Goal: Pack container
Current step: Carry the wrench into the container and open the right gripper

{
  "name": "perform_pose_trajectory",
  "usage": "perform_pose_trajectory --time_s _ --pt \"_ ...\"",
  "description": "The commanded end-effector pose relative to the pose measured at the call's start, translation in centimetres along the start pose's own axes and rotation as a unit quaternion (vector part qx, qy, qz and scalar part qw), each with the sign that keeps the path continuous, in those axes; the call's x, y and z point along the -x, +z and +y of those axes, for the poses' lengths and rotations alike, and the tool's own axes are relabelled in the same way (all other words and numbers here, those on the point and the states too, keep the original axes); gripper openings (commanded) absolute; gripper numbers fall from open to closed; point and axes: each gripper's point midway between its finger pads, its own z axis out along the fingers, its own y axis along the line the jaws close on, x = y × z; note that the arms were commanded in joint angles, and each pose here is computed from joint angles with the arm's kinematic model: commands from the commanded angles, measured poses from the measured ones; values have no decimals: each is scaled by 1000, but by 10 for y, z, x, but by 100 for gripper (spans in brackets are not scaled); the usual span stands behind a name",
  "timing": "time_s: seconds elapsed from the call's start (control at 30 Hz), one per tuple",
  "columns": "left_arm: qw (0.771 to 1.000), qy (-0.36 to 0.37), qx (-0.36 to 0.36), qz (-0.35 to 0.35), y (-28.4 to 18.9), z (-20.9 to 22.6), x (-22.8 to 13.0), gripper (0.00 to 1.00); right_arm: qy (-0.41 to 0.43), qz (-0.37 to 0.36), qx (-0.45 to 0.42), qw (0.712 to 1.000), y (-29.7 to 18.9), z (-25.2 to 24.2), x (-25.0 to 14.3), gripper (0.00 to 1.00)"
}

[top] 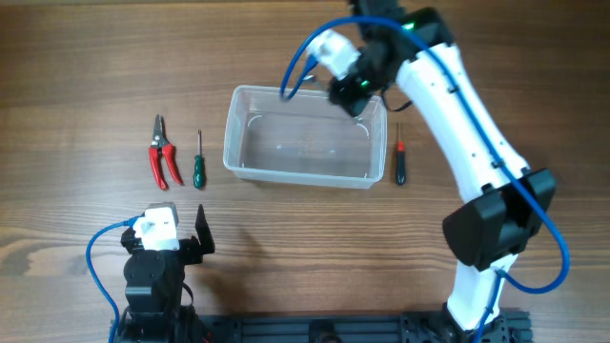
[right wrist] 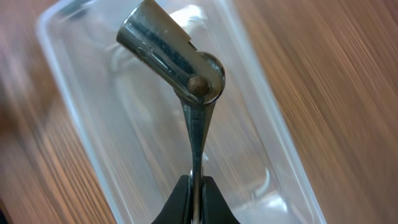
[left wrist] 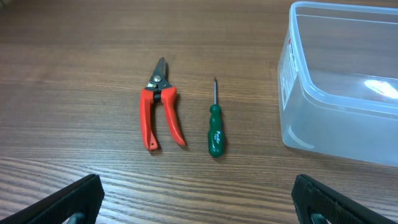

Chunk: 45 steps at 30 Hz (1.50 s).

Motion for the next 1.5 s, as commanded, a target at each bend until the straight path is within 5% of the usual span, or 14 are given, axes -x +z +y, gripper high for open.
perform_pose_trajectory --time_s 0.0,0.27,0.6,1.0,1.23,1.47 --pt "1000 8 6 -2 0 2 -1 100 -119 -23 10 993 -3 21 21 4" --pt "1000 8 6 -2 0 2 -1 100 -138 22 52 989 49 25 8 5" --pt "1000 8 6 -2 0 2 -1 100 -37 129 127 983 143 32 -41 4" --pt "1000 8 6 -2 0 2 -1 100 -65 158 150 974 179 65 -42 5" --pt "1000 8 6 -2 0 2 -1 100 -36 170 151 973 177 65 -47 47" --pt "1000 8 6 -2 0 2 -1 100 -9 158 136 978 155 63 -34 45"
